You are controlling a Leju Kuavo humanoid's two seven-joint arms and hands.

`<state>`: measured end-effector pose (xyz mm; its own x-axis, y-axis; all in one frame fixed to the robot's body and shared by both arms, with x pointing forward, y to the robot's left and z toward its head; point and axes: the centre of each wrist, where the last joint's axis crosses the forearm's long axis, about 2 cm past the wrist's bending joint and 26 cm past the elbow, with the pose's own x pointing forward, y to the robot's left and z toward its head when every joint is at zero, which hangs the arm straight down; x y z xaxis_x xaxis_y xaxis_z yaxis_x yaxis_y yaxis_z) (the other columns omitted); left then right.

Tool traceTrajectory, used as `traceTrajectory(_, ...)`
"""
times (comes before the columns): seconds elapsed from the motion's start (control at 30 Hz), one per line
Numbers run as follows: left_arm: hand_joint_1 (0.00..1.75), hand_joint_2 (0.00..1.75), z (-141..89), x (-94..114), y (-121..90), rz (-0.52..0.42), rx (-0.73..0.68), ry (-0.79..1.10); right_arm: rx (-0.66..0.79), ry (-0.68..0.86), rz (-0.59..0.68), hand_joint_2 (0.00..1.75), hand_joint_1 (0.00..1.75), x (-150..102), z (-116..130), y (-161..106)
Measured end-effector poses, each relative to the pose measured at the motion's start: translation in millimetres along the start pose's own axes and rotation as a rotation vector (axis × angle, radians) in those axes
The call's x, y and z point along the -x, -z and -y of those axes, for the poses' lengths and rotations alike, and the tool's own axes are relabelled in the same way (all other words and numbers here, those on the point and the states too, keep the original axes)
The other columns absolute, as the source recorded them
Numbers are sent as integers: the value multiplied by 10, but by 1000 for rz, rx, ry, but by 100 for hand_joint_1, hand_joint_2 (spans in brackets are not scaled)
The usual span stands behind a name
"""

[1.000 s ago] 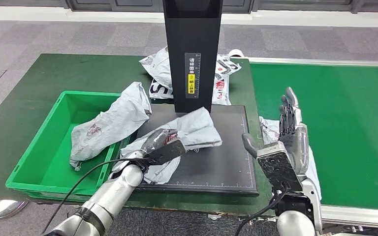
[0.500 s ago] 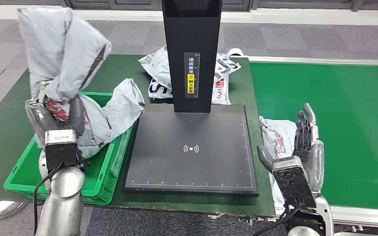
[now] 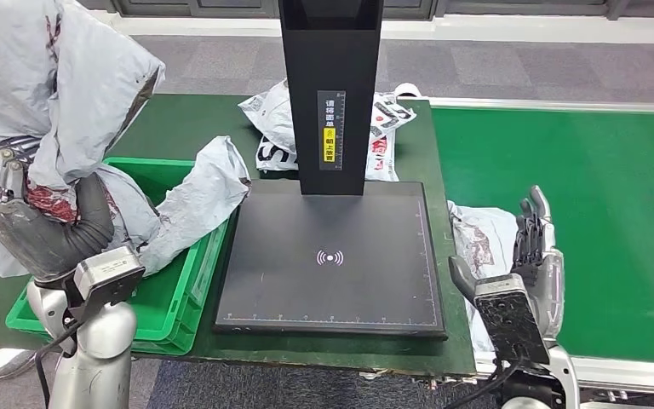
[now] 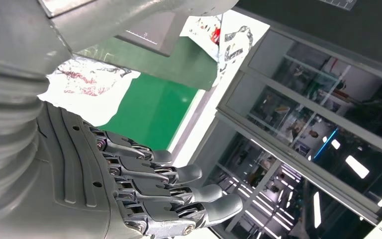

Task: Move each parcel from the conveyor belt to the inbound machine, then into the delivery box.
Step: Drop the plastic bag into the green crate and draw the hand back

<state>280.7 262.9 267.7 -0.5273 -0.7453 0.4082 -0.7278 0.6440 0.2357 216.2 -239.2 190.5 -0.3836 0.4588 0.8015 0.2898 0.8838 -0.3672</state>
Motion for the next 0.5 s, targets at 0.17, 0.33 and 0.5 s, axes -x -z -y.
traceTrajectory(0.17,175,175,79,148,62,-181,226,423,-3,-9,-15,175,0,22,29,-11)
traceTrajectory(0.33,175,175,346,703,-57,-425,690,699,-49,-5,-23,175,0,6,26,46)
traceTrajectory(0.5,163,175,428,1179,-357,-557,986,793,-57,-4,-20,175,0,-20,18,104)
